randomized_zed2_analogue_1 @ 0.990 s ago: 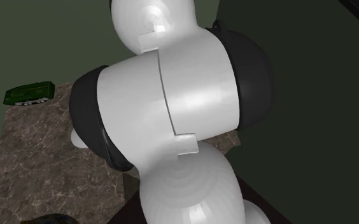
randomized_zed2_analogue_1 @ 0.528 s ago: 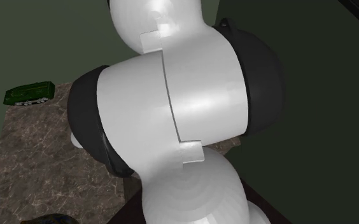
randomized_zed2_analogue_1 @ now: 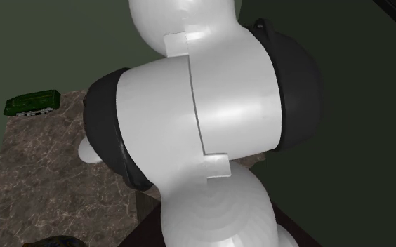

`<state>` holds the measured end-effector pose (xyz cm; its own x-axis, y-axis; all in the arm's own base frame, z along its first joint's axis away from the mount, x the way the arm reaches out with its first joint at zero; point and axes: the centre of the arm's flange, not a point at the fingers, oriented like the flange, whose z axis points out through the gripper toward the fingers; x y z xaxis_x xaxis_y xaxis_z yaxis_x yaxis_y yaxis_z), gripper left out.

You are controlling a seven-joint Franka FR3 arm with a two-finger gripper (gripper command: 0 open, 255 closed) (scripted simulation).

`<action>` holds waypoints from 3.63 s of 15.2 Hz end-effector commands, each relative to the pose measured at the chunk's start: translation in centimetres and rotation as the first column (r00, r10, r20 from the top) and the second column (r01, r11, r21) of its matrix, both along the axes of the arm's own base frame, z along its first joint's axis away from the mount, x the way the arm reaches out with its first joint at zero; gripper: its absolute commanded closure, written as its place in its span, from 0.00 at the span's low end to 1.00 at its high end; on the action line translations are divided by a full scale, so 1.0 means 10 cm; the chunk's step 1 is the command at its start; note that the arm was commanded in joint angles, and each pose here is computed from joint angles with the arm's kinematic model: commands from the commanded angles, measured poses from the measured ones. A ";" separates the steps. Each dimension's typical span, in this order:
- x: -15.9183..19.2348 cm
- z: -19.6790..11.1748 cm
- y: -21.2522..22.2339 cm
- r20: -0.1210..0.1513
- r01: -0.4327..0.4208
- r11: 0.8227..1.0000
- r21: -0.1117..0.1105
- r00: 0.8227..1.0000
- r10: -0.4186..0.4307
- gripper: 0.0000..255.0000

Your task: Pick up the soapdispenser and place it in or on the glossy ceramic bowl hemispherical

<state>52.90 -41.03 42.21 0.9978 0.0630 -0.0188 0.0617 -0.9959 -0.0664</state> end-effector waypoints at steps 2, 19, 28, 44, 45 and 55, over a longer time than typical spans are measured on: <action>-0.16 0.18 -0.33 0.000 0.000 1.000 0.000 1.000 0.000 1.00; -0.71 0.49 -1.60 0.000 0.000 1.000 0.000 1.000 0.000 1.00; -0.71 0.02 -1.60 0.000 0.000 1.000 0.000 1.000 0.000 1.00; -0.71 -0.79 -1.60 0.000 0.000 1.000 0.000 1.000 0.000 1.00; -0.71 -0.79 -1.60 0.000 0.000 1.000 0.000 1.000 0.000 1.00; -0.71 -0.79 -1.60 0.000 0.000 1.000 0.000 1.000 0.000 0.00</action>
<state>45.78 -57.05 34.26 0.9978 0.0633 -0.0185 0.0619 -0.9959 -0.0661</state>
